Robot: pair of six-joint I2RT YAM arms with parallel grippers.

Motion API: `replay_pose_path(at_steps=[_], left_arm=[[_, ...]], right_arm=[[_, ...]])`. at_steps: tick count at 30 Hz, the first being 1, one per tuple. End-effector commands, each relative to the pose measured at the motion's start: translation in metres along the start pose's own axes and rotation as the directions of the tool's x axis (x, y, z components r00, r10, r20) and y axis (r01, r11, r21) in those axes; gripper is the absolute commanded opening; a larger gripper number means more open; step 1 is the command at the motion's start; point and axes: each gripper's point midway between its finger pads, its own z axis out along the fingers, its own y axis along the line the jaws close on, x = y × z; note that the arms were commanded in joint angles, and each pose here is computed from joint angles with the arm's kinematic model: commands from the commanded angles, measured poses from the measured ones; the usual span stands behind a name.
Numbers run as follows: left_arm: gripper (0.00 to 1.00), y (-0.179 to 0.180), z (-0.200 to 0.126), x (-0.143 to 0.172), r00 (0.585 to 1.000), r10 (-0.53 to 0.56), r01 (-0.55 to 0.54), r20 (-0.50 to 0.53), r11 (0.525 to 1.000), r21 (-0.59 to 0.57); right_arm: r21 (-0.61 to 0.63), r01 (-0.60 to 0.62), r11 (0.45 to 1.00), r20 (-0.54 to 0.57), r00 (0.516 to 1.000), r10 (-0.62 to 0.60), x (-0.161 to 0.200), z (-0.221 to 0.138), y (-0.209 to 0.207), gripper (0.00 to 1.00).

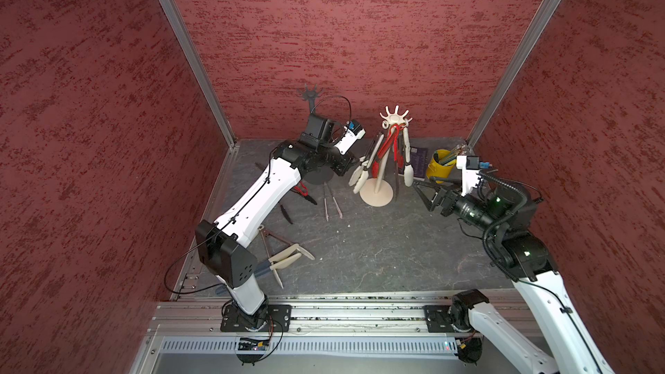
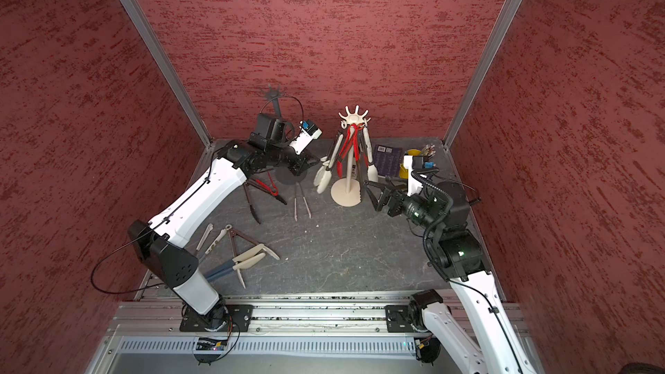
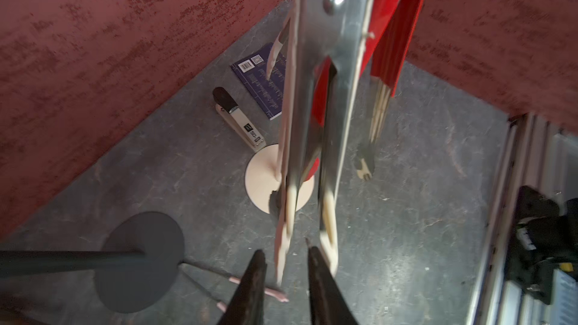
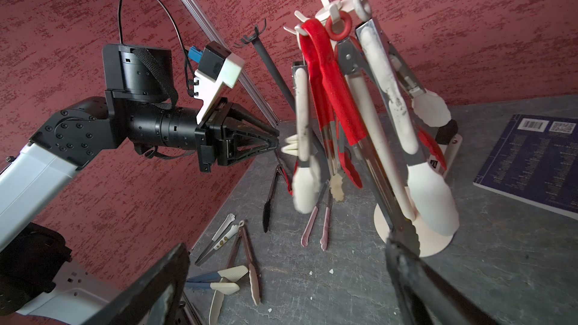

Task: Hang food tongs on kitchen utensil racks
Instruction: Hang the food tongs on the rack.

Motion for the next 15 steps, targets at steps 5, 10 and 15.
replay_pose_path(at_steps=[5,10,15], left_arm=[[0.65,0.031,-0.002,-0.017,0.992,-0.07,0.08,0.102,0.992,-0.097],[0.83,0.03,-0.023,-0.024,0.97,-0.15,0.165,0.193,0.984,-0.062],[0.94,0.031,-0.05,-0.025,0.921,-0.265,0.277,0.284,0.961,-0.004]], right_arm=[[0.004,0.004,1.0,0.014,1.0,-0.004,-0.004,-0.005,0.003,0.99],[0.015,0.004,1.0,0.009,1.0,-0.004,-0.003,-0.006,0.001,0.99],[0.031,-0.003,1.0,0.0,1.0,0.003,-0.001,-0.004,-0.003,0.99]])
